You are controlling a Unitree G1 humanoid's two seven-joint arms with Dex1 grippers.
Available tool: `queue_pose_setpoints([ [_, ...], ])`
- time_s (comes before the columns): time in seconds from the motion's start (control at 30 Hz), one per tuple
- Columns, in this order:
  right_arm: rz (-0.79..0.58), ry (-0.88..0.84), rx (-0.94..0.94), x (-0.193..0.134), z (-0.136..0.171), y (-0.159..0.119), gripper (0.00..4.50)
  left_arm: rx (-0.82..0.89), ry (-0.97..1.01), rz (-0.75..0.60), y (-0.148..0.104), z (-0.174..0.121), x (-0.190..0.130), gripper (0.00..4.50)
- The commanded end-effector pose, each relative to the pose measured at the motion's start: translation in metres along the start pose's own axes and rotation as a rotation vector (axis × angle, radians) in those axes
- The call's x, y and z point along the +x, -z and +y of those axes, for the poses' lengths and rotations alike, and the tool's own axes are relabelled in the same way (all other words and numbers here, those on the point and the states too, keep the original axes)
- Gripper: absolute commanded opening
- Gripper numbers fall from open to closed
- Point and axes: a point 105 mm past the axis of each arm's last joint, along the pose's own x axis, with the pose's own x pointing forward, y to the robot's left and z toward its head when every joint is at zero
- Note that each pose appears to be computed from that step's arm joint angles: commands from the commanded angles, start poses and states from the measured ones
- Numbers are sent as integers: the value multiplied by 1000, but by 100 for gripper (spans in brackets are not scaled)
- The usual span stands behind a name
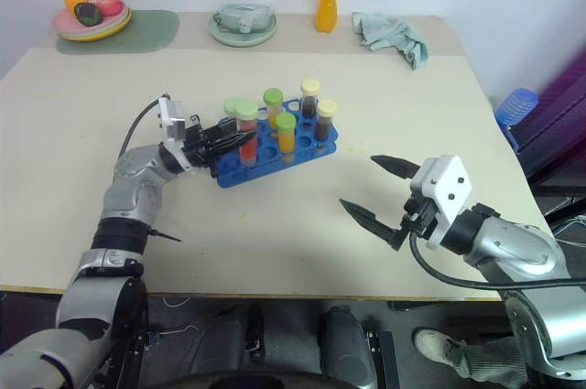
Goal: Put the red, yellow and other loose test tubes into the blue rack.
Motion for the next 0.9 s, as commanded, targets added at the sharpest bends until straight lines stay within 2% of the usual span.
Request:
queue_pose_setpoints([
  [0.03,-41,7,-42,-1,-2,-10,450,-1,-15,28,2,0,-1,72],
  [0.3,-58,6,-59,4,-3,-16,450,54,-10,41,2,-9,4,72],
  [0.67,-77,14,-69,13,-6,-22,450,122,-82,-42,-15,-8,26,72],
  [0.9,-81,29,-68,12,-8,-18,450,110,-93,-58,-9,-10,28,72],
])
